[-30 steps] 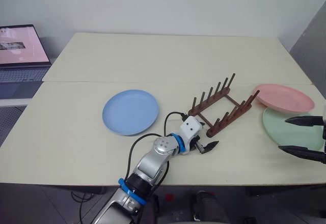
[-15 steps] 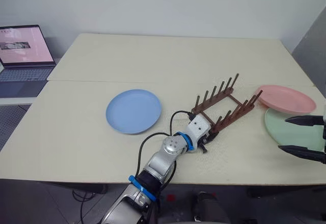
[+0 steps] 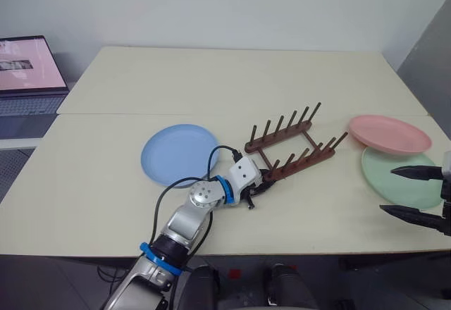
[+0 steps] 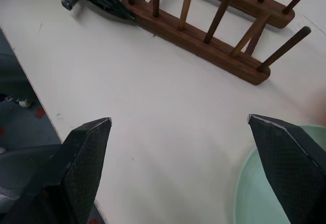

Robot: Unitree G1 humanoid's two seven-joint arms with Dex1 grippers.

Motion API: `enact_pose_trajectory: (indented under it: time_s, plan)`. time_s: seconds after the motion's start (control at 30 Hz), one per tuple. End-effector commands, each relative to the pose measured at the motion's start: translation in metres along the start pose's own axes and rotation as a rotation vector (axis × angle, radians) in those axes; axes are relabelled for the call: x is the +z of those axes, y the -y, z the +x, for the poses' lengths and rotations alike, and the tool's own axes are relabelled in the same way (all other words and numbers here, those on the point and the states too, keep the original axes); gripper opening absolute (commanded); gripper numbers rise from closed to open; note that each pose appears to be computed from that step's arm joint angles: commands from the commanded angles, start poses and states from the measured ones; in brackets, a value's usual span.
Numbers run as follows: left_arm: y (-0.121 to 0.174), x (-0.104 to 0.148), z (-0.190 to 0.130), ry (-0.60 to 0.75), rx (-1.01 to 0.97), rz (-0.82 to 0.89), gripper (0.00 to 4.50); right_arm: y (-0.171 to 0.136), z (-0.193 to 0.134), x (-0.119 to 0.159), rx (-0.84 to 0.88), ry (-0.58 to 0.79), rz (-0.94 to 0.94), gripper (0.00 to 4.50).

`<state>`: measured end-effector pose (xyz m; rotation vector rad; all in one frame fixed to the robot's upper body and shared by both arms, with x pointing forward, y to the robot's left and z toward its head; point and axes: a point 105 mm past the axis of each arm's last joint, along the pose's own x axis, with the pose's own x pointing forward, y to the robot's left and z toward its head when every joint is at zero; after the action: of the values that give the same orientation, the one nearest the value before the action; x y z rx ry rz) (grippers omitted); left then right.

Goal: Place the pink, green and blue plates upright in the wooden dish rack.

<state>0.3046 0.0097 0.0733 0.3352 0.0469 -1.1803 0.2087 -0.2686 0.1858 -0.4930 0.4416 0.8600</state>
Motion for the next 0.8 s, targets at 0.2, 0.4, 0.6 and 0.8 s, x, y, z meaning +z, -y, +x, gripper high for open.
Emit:
enact_pose_trajectory:
  time_s: [0.2,0.4,0.6,0.8]
  plan:
    - [0.006,0.024,-0.001,0.055,-0.263,0.062,1.04,-0.005,-0.005,0.005,-0.018,0.013,-0.018,4.50]
    - [-0.001,0.022,0.016,0.037,-0.320,0.071,1.04,-0.012,-0.006,0.000,-0.015,-0.003,0.000,4.50]
    - [-0.002,0.018,0.019,0.023,-0.375,0.084,1.04,-0.016,-0.009,-0.003,-0.025,-0.015,0.007,4.50]
    - [-0.009,0.019,0.027,0.022,-0.381,0.123,1.04,-0.019,-0.007,-0.007,-0.028,-0.028,0.014,4.50]
